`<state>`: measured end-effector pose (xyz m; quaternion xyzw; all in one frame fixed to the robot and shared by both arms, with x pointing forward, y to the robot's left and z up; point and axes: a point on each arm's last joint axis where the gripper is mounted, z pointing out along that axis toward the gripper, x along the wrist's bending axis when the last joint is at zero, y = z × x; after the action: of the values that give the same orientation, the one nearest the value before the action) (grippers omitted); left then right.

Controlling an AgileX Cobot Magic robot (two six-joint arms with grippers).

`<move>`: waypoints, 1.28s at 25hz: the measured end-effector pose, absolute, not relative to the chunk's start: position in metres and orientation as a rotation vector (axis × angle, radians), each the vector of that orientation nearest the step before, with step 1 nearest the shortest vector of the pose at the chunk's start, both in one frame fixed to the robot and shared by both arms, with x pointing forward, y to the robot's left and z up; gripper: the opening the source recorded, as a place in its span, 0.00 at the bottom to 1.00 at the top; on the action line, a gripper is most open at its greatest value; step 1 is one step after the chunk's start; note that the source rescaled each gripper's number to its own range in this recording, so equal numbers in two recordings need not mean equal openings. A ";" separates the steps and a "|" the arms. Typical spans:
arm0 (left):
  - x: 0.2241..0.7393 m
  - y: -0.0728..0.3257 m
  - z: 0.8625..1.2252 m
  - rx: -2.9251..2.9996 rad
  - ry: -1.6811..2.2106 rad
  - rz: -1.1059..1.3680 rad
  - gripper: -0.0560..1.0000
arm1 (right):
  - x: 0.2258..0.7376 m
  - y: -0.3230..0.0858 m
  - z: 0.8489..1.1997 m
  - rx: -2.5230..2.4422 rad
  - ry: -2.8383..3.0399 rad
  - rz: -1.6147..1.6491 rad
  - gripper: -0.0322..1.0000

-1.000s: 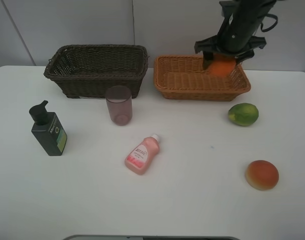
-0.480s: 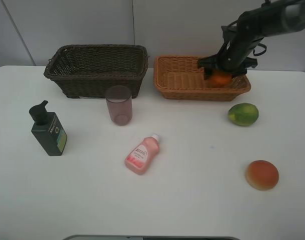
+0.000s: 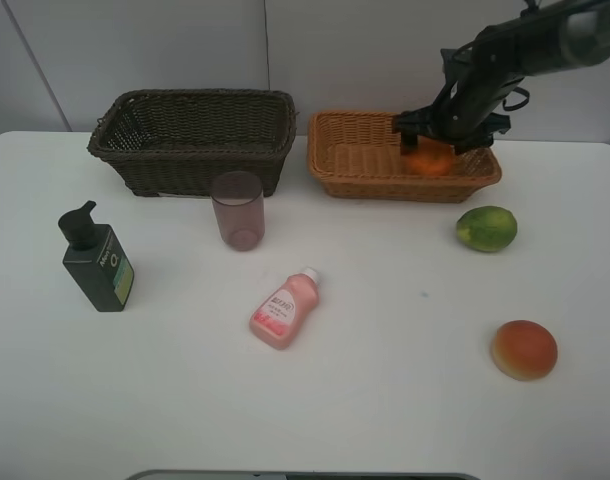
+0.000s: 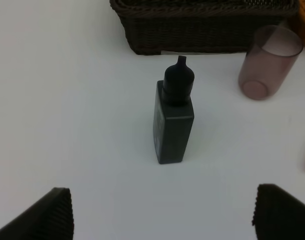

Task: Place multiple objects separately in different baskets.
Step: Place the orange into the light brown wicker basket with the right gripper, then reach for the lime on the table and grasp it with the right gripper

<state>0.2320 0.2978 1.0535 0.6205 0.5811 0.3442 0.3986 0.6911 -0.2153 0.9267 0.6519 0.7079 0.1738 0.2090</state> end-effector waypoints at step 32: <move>0.232 0.298 1.053 1.571 1.471 0.871 0.93 | 0.563 -0.240 1.000 1.856 2.101 0.189 0.85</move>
<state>0.2320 0.2978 1.0535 0.6205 0.5811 0.3442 0.3986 0.5632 -0.2397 1.0004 0.6515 0.7374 0.0663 0.1654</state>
